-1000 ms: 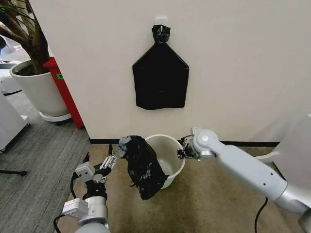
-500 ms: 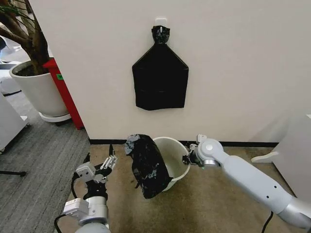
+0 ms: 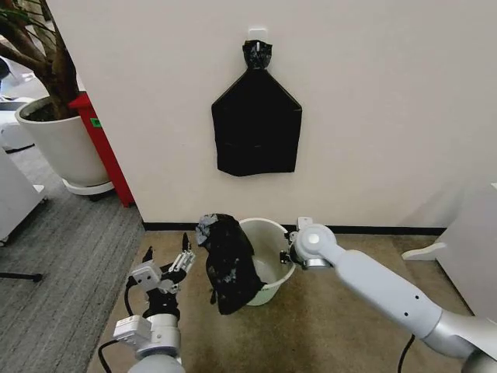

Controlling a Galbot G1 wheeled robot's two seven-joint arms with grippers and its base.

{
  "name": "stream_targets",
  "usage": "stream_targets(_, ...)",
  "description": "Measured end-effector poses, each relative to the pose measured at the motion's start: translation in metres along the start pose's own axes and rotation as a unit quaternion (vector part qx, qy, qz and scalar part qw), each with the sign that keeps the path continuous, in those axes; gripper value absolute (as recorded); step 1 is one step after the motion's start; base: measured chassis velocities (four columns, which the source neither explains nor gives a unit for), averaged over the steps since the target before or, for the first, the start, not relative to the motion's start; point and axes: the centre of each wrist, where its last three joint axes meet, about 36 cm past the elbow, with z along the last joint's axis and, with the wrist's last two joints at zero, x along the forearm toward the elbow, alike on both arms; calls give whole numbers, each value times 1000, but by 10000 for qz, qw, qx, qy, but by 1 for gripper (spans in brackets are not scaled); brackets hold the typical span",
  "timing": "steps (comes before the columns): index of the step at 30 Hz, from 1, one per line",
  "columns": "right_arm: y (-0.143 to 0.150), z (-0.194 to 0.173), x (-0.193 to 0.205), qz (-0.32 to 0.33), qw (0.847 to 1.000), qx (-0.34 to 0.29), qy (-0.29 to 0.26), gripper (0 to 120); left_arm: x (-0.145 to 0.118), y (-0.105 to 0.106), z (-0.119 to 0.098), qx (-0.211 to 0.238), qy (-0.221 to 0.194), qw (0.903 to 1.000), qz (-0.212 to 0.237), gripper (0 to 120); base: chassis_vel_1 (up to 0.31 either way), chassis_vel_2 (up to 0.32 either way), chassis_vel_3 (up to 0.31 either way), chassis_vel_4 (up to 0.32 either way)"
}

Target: Place the garbage bag over the trash bin.

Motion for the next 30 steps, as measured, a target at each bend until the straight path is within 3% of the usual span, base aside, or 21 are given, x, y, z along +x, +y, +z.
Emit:
stream_targets(4, -4, -21, 20, -5, 9996, -82, -259, 62, -2, 1, 4, -37, 36, 10000, 4, 96, 0, 0, 0, 0)
stream_targets(10, -4, -28, 39, -12, 9984, -148, -550, 81, -4, 2, 9, -70, 101, 9999, 59, 96, 0, 0, 0, 0)
stream_targets(15, 5, -23, 69, 62, 9898, -198, -1411, 98, -21, 6, 13, 108, 260, 9994, 217, 96, 0, 0, 0, 0)
stream_targets(18, 12, -4, 100, -130, 9712, 123, -2377, 99, -39, 7, 15, 342, 405, 9979, 367, 96, 0, 0, 0, 0)
stream_targets(20, 14, 19, 117, -192, 9465, 522, -3180, 100, -53, 7, 19, 421, 447, 9969, 485, 96, 0, 0, 0, 0)
stream_targets(21, 14, 19, 117, -192, 9465, 522, -3180, 100, -53, 7, 19, 421, 447, 9969, 485, 96, 0, 0, 0, 0)
stream_targets(27, 7, 73, 125, -444, 8821, 1334, -4497, 99, -82, 7, 36, 556, 600, 9949, 591, 96, 0, 0, 0, 0)
stream_targets(30, 4, 87, 114, -426, 8697, 1482, -4690, 91, -86, 8, 39, 548, 615, 9949, 588, 96, 0, 0, 0, 0)
